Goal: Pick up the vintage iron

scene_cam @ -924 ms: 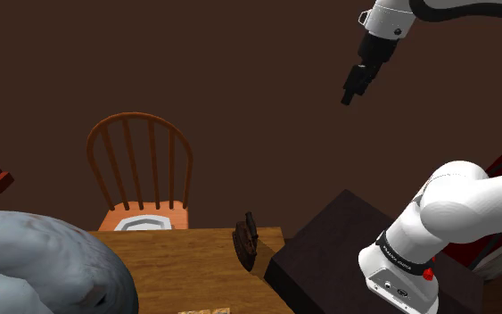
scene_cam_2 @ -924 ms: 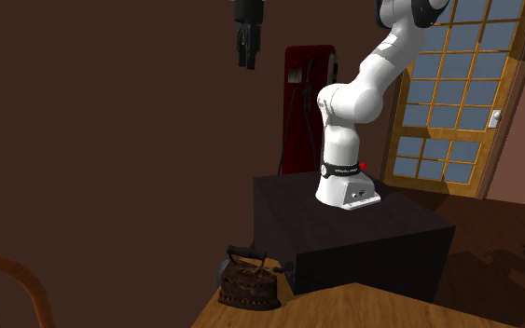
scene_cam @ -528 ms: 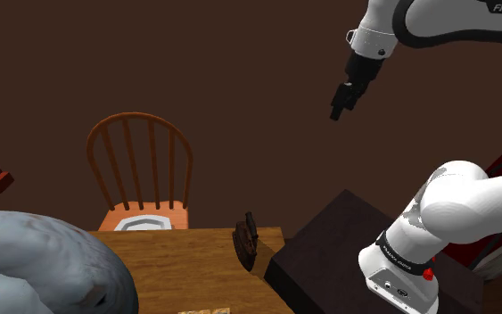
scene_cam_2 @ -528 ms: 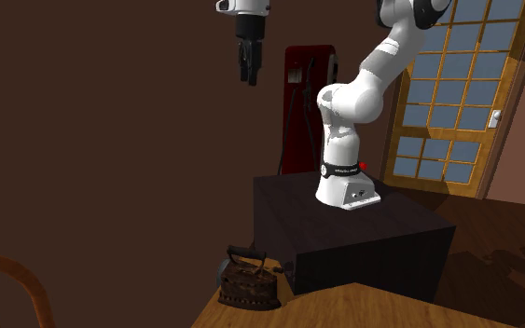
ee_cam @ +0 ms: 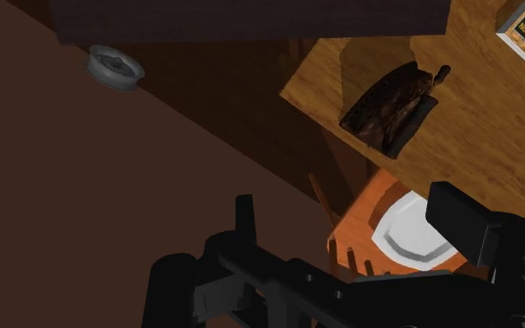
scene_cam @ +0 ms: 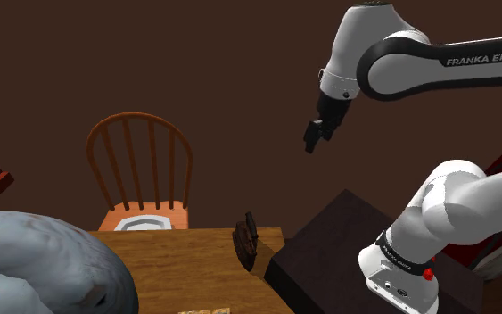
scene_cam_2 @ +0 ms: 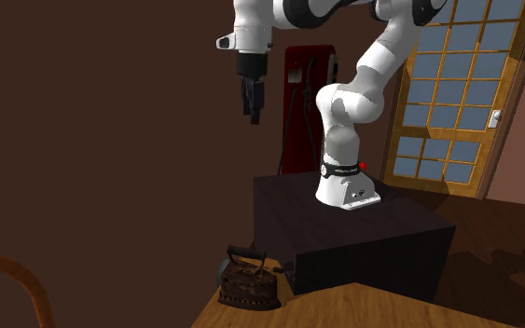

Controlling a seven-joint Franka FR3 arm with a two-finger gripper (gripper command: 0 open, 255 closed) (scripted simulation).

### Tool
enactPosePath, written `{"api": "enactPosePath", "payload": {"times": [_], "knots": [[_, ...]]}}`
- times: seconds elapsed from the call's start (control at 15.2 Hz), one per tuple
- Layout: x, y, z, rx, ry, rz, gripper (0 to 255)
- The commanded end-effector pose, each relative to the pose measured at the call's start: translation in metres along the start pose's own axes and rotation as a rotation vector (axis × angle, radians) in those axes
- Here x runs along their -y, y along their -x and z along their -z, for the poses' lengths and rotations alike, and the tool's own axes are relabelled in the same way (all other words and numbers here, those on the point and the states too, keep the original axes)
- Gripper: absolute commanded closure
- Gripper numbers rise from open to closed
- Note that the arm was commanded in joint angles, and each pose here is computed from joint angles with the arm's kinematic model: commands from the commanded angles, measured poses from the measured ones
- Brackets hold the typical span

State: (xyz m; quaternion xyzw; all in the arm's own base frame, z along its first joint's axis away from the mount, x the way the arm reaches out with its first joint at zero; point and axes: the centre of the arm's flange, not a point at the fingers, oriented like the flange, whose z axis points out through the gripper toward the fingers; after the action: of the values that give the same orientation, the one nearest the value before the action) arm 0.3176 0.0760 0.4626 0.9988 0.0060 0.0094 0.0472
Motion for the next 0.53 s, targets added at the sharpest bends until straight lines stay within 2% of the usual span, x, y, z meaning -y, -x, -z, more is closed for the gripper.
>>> {"api": "enactPosePath", "payload": {"times": [0.0, 0.46], "knots": [[0.017, 0.001, -0.021, 0.005, 0.000, -0.010, 0], [0.076, -0.005, -0.092, 0.029, 0.001, -0.039, 0]]}}
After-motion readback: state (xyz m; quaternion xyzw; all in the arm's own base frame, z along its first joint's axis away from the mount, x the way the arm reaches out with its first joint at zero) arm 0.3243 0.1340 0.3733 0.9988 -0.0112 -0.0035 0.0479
